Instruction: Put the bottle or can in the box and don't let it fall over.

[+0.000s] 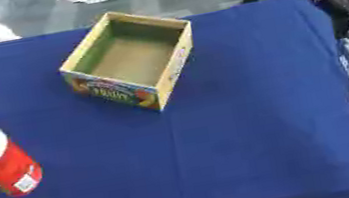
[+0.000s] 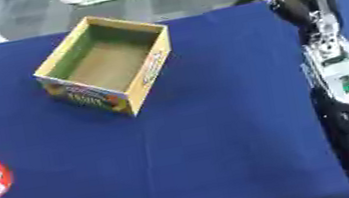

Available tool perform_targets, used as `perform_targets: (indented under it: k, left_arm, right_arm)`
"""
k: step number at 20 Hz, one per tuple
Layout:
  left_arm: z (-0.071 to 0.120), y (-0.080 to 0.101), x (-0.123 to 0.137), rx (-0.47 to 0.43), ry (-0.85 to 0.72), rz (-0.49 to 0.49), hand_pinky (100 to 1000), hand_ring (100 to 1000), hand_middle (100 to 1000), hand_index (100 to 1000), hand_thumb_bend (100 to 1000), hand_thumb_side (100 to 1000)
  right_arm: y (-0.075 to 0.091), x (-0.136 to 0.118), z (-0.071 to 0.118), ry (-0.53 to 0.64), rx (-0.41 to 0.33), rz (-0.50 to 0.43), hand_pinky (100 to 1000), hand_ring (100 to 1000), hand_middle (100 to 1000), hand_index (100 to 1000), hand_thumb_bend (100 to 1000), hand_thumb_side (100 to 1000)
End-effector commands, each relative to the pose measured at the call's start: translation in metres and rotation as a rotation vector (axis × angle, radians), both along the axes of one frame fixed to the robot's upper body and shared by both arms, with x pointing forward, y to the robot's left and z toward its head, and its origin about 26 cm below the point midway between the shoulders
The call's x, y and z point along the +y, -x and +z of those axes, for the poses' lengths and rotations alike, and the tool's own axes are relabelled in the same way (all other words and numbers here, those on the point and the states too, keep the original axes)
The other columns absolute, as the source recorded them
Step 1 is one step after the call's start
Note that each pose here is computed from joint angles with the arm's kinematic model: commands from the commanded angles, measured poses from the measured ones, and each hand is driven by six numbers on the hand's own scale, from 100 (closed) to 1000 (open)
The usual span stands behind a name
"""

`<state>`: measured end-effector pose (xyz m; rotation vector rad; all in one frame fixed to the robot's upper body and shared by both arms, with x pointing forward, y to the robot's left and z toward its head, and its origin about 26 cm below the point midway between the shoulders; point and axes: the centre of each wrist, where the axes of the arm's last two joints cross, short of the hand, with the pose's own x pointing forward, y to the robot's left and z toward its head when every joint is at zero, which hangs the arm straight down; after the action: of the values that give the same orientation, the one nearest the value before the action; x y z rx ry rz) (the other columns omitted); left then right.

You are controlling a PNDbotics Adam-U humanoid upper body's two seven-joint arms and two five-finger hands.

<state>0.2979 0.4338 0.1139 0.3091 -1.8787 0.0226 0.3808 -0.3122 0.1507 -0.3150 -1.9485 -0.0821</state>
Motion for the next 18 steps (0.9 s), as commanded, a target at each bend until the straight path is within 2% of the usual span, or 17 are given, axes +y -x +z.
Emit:
perform_targets:
  k: [1,5,11,15,18]
  left_arm:
    - [0.015,0.002,0.005,-0.036,-0.033,0.007,949,972,762,795,299,669]
    - [0.013,0.007,0.007,-0.029,-0.052,0.018,950,974,767,804,315,661]
    - [0.010,0.020,0.007,-0.008,-0.107,0.006,961,989,786,834,406,630]
    - [0.008,0.028,0.005,0.014,-0.149,-0.030,968,997,793,835,478,575]
    - [0.005,0.034,0.004,0.028,-0.171,-0.055,979,1000,807,841,553,488]
  right_arm:
    - [0.000,-0.005,0.015,0.034,-0.037,-0.004,732,960,1000,789,719,432]
    - [0.000,-0.005,0.015,0.036,-0.038,-0.006,731,958,1000,788,720,431]
    - [0.000,-0.005,0.015,0.036,-0.036,-0.009,731,956,1000,788,719,430]
    - [0.000,-0.006,0.015,0.035,-0.036,-0.011,731,956,1000,787,718,431]
    - [0.000,-0.006,0.015,0.034,-0.035,-0.012,730,956,1000,787,718,432]
